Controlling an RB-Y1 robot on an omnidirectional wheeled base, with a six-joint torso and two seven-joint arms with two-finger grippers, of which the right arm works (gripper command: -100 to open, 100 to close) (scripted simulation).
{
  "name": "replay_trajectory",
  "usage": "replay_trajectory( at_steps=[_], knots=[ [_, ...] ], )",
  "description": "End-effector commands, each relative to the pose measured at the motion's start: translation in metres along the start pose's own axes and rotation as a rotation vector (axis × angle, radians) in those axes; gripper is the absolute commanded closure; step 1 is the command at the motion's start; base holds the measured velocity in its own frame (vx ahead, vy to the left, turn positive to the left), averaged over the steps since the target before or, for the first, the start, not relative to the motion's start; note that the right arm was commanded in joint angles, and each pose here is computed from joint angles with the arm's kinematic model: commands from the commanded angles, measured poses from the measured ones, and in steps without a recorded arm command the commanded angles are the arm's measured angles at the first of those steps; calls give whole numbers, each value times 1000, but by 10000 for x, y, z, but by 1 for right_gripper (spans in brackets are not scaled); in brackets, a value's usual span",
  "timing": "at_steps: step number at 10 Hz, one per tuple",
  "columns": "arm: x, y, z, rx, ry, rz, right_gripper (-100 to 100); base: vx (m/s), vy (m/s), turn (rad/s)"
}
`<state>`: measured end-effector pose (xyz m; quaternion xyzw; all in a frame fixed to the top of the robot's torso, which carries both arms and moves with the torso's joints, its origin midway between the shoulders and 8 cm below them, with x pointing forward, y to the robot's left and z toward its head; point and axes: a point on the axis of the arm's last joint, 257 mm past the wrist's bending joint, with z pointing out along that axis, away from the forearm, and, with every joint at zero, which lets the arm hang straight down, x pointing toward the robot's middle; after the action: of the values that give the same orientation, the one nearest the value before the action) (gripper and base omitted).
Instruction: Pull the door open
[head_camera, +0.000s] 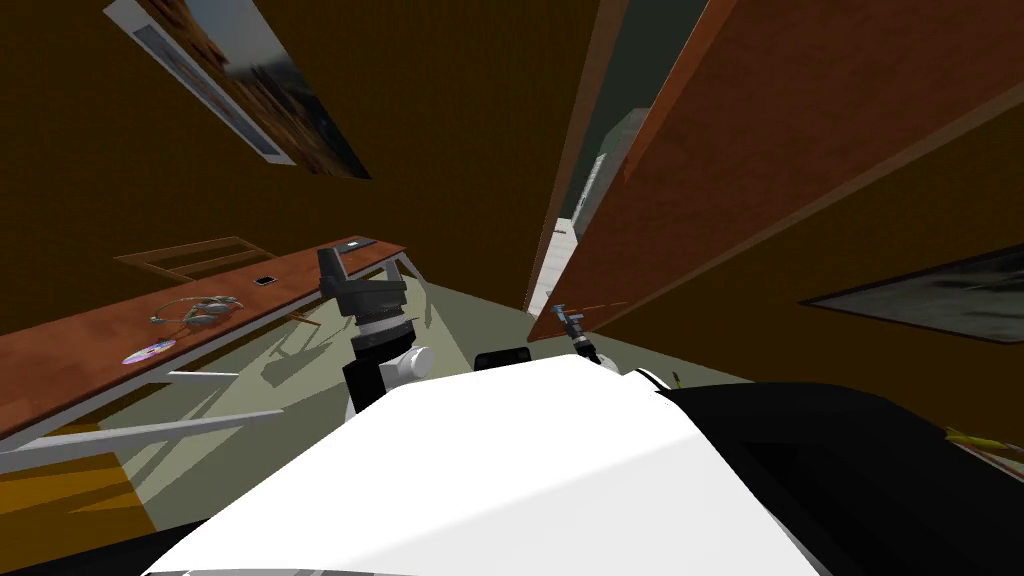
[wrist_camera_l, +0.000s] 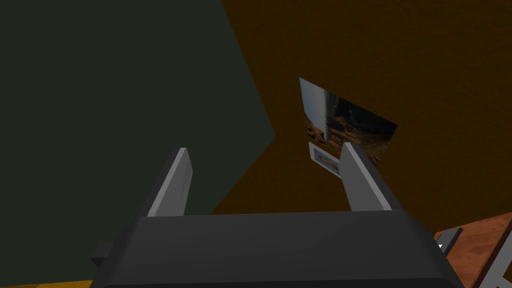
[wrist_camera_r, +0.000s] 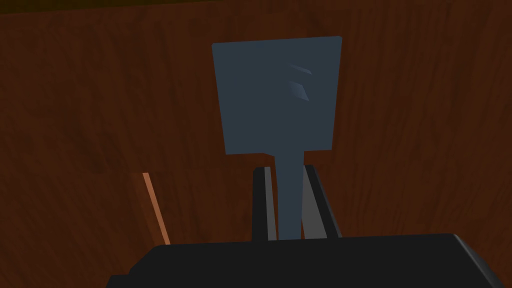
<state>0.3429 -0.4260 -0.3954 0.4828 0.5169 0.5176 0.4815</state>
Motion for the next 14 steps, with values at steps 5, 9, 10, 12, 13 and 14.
replay_trajectory(
  at_steps=[5, 9, 10, 12, 13, 14],
  knots=[
    [-64, 28, -281, 0, 24, -2, 100, -193, -65, 164],
    [-40, 7, -107, 0, -2, -4, 100, -177, -61, 148],
    [-38, 6, -39, -1, -13, -6, 100, -206, -111, 210],
    [-34, 6, 61, -3, -29, -7, 100, -222, -81, 193],
    [-31, 6, 114, -3, -37, -8, 100, -251, -87, 180],
    [-27, 7, 169, -4, -46, -8, 100, -227, -92, 214]
  ],
)
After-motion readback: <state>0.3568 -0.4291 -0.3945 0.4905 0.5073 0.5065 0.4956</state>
